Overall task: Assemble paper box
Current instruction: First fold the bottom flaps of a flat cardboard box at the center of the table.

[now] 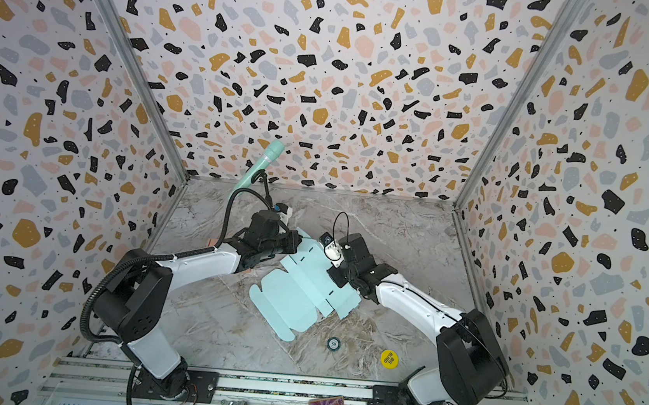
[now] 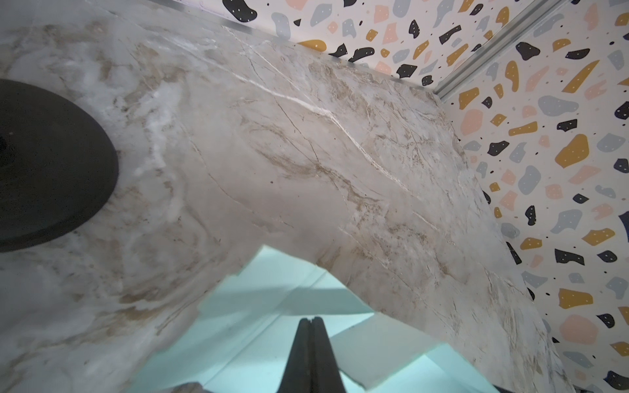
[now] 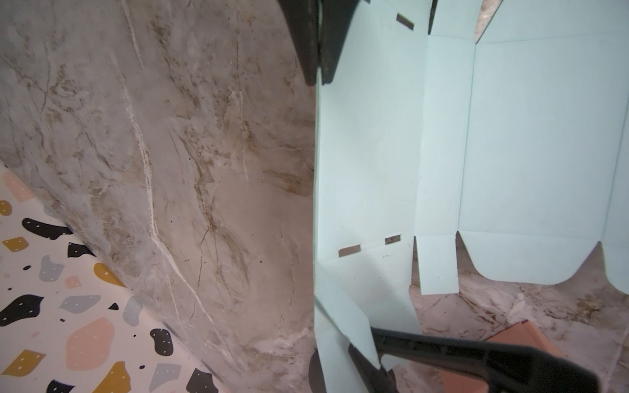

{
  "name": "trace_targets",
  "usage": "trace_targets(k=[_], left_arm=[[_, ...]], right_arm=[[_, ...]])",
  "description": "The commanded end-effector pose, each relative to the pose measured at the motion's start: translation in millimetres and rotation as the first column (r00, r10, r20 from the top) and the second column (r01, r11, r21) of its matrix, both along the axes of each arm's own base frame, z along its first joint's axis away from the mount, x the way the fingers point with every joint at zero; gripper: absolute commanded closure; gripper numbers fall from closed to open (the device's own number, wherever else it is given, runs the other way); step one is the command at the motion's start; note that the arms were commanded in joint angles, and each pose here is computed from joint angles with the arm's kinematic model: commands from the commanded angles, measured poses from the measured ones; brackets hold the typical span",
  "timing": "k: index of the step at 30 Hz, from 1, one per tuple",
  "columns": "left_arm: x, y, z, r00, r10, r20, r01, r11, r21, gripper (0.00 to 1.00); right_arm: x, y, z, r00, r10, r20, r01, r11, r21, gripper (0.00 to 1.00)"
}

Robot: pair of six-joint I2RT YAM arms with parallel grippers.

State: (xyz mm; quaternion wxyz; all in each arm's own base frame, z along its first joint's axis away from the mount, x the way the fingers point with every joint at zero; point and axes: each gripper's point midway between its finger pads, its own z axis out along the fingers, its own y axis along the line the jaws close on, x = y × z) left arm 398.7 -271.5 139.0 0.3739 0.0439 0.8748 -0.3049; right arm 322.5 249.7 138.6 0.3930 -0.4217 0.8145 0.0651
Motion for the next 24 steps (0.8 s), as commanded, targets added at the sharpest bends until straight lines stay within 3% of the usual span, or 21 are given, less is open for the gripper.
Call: trace_targets(k=[1, 13, 24], left_arm=[[-8, -6, 18, 0.998, -0.032, 0.053, 0.034, 0.999, -0.026, 1.00], [-39, -16, 13, 0.997, -0.064, 0.051, 0.067, 0.996, -0.053, 0.99], [-50, 45, -7, 0.999, 0.037, 0.027, -0.037, 0.999, -0.022, 0.99]], right_arm=[[-2, 4, 8, 0.999, 0.021, 0.039, -0.020, 1.000, -0.007, 1.00], [-6, 12, 5, 0.996, 0.040, 0.085, -0.032, 0.995, -0.090, 1.00], [-22, 17, 0, 0.985, 0.097, 0.145, -0.068, 0.979, -0.192, 1.00]])
